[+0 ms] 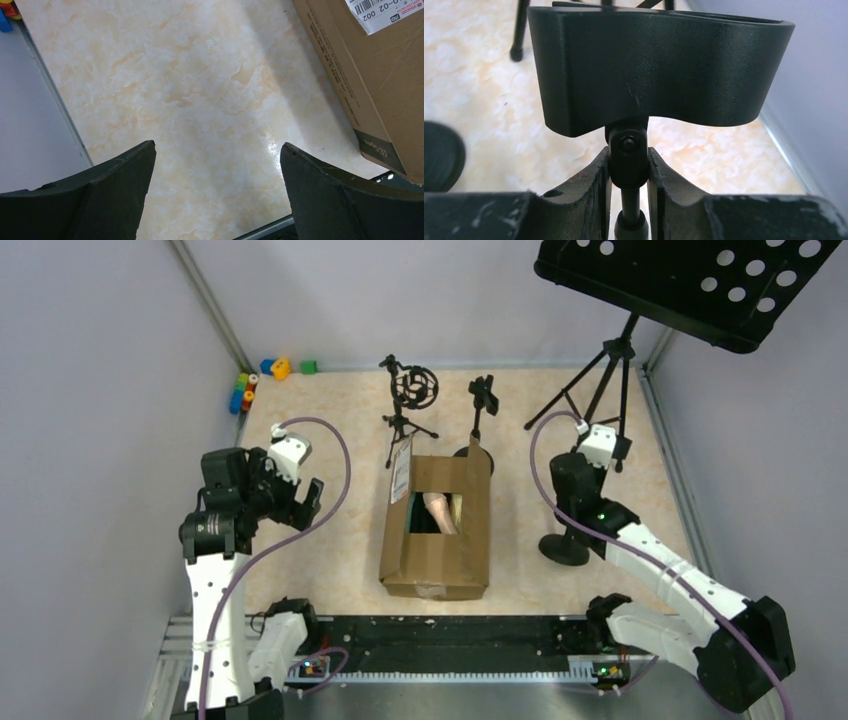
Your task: Attach the microphones to the stand
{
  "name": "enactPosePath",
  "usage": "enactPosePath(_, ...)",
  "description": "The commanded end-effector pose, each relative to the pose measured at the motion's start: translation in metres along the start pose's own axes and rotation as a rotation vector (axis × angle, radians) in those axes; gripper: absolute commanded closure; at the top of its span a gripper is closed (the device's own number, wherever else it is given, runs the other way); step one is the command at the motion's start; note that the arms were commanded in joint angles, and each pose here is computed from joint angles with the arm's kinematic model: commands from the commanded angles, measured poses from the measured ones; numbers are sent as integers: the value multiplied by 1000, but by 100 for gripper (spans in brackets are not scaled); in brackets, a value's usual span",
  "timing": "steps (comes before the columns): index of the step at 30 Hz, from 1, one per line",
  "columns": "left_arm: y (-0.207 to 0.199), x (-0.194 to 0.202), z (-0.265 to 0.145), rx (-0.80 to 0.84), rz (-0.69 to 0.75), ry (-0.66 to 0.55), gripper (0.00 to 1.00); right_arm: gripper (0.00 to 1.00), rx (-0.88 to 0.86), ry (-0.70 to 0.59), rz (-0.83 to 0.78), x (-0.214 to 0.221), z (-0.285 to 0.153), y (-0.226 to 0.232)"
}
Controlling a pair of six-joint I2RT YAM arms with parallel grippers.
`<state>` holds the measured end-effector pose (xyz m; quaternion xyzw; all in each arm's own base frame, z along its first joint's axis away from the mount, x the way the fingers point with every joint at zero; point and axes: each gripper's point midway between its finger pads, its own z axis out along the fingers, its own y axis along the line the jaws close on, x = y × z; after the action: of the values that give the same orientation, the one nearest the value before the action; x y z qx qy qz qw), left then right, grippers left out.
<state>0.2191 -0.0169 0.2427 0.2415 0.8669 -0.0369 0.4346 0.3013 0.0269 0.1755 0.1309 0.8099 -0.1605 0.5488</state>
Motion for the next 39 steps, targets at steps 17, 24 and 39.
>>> enactPosePath(17, 10, -9, 16, 5, -4, -6, 1, 100, 138, -406, 117, -57, -22, -46)
enactPosePath(24, 10, -9, 13, 2, -3, -2, 1, 100, 206, -431, 89, -57, -18, -51)
enactPosePath(39, 7, -7, 1, -18, 21, -4, 1, 79, 189, -254, 149, -6, -13, -52)
